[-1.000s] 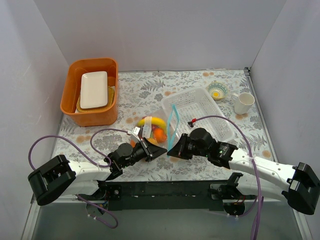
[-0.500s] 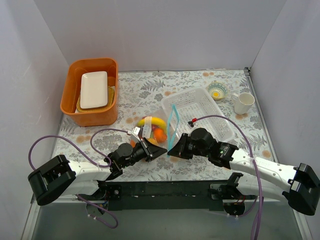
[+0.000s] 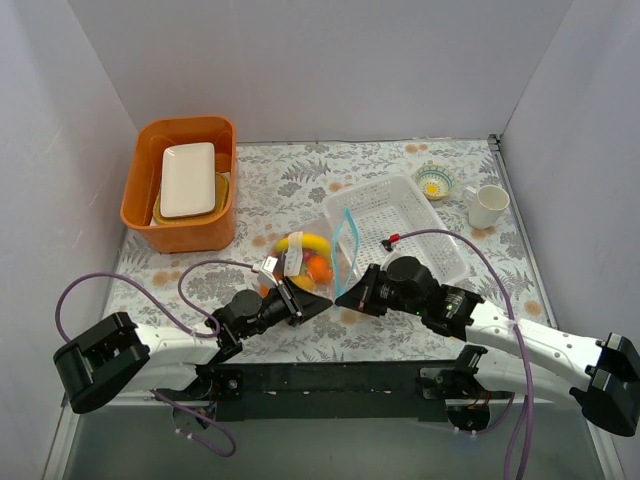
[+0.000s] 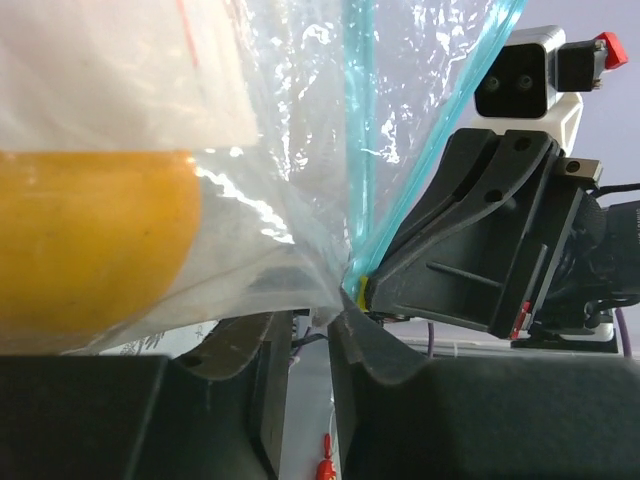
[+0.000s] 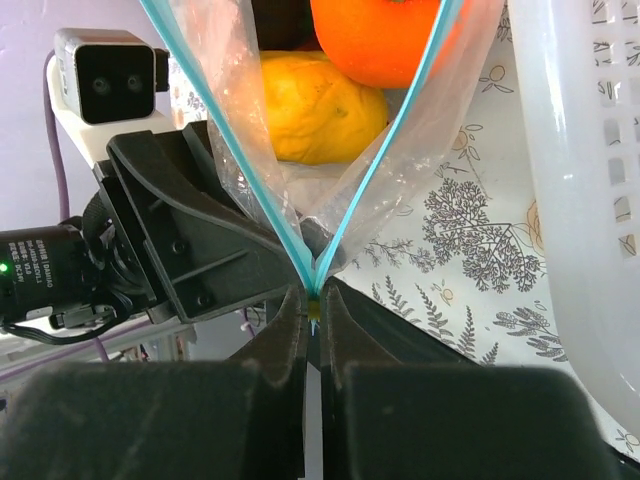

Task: Place the food in the zip-top bag and seal the zipper
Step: Zip the zipper food storage bag at the center of the board.

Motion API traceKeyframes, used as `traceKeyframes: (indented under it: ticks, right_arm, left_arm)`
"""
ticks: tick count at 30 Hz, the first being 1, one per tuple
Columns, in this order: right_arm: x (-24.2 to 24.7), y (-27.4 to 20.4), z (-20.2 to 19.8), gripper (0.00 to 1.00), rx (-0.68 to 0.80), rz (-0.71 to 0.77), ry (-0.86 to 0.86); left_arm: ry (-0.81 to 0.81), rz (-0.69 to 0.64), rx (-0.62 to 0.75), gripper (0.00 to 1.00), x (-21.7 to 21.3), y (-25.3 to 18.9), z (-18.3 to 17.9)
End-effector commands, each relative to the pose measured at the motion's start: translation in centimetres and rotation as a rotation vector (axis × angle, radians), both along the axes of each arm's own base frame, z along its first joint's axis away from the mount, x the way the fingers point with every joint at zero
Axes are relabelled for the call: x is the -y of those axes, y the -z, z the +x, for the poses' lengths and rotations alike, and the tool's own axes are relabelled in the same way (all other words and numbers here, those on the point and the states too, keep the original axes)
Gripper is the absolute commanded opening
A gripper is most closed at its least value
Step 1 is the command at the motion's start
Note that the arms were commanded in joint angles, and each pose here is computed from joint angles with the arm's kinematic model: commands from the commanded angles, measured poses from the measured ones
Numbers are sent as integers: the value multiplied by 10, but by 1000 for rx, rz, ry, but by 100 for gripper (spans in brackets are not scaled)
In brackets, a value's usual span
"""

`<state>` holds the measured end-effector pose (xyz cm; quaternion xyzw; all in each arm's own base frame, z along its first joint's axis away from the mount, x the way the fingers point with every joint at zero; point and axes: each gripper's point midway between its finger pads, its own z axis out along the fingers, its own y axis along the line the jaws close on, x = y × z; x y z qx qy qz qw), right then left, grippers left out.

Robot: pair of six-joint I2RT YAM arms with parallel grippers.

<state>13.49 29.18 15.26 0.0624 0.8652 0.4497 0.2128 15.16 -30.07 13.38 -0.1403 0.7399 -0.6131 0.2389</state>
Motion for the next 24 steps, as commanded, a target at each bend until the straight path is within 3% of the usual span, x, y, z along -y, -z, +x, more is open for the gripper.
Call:
traceKeyframes:
  ticks: [1,4,8,11,18,21,22,24]
  right_arm:
    - [-4,-16,9,1,41,68,46]
    - [-5,-14,7,1,29,64,37]
    - [-5,-11,6,1,15,52,27]
    - [-3,-6,4,1,2,34,28]
    - [-2,0,1,1,-20,18,24]
    - [-2,1,0,1,-27,17,21]
    - [-2,3,0,1,-30,14,22]
    - [-2,3,0,1,-31,12,20]
  left_arm:
    - [-32,-163,-198,18,0,-20,0]
    - [-30,-173,-195,20,2,-22,1]
    - [-29,-197,-178,38,4,-29,3]
    - [-29,-215,-166,43,3,-33,3]
    - [-39,-222,-163,26,3,-34,6]
    - [-37,-231,-161,14,5,-36,7]
    - [-34,-230,-162,4,5,-36,6]
    - [-26,-227,-168,0,6,-34,5]
